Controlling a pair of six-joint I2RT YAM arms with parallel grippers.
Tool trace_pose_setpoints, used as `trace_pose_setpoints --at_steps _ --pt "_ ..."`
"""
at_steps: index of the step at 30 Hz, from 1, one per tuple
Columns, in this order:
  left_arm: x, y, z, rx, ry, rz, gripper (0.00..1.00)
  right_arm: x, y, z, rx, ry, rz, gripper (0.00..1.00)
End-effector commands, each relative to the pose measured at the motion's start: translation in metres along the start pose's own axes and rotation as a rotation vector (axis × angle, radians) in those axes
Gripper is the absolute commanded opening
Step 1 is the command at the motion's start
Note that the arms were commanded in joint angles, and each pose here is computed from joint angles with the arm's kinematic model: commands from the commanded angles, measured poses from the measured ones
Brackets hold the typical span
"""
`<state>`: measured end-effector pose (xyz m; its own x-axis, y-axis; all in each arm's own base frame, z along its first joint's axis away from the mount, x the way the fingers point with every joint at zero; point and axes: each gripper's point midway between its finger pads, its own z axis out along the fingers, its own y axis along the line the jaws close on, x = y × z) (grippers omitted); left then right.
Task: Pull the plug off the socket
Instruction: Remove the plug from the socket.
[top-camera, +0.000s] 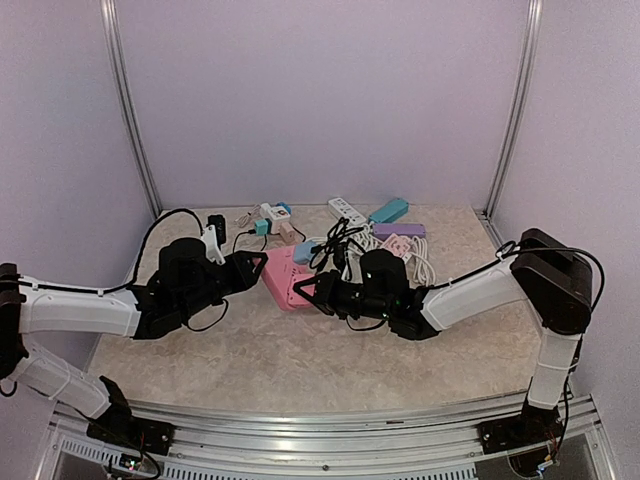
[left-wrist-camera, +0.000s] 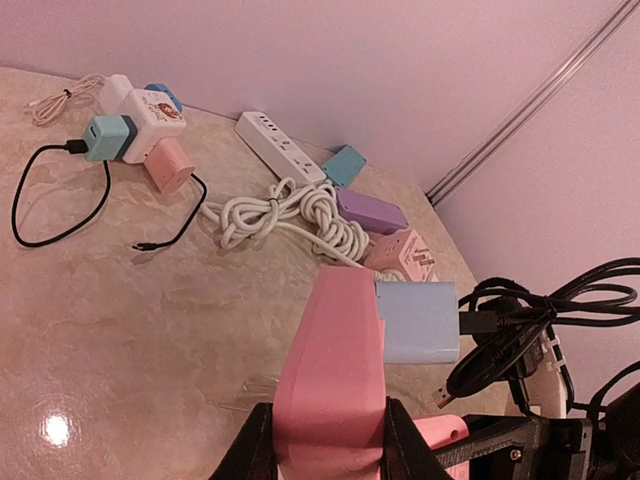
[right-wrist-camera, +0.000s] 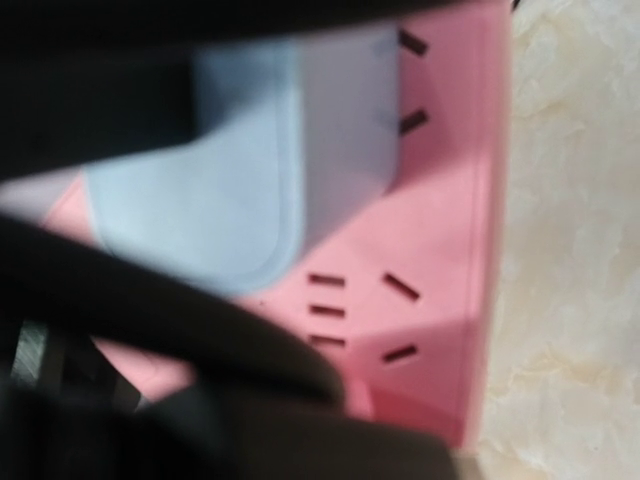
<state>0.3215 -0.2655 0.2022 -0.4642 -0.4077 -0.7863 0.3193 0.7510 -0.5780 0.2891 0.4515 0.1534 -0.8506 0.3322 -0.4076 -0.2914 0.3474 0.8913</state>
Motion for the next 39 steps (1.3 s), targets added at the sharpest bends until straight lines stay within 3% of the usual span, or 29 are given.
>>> trace_pose_setpoints --at_steps 1,14,39 --pt "-0.027 -0.015 0.000 0.066 -0.053 -0.079 0.25 -0.003 -0.027 -0.006 0.099 -0.018 0.004 0.00" --pt "-0.034 -0.013 -0.003 0.101 -0.035 -0.141 0.25 -0.001 -0.045 -0.007 0.165 -0.024 -0.002 0.00" --pt "-0.013 -0.008 0.006 0.088 -0.008 0.046 0.25 -0.009 -0.026 -0.008 0.093 -0.039 0.024 0.00"
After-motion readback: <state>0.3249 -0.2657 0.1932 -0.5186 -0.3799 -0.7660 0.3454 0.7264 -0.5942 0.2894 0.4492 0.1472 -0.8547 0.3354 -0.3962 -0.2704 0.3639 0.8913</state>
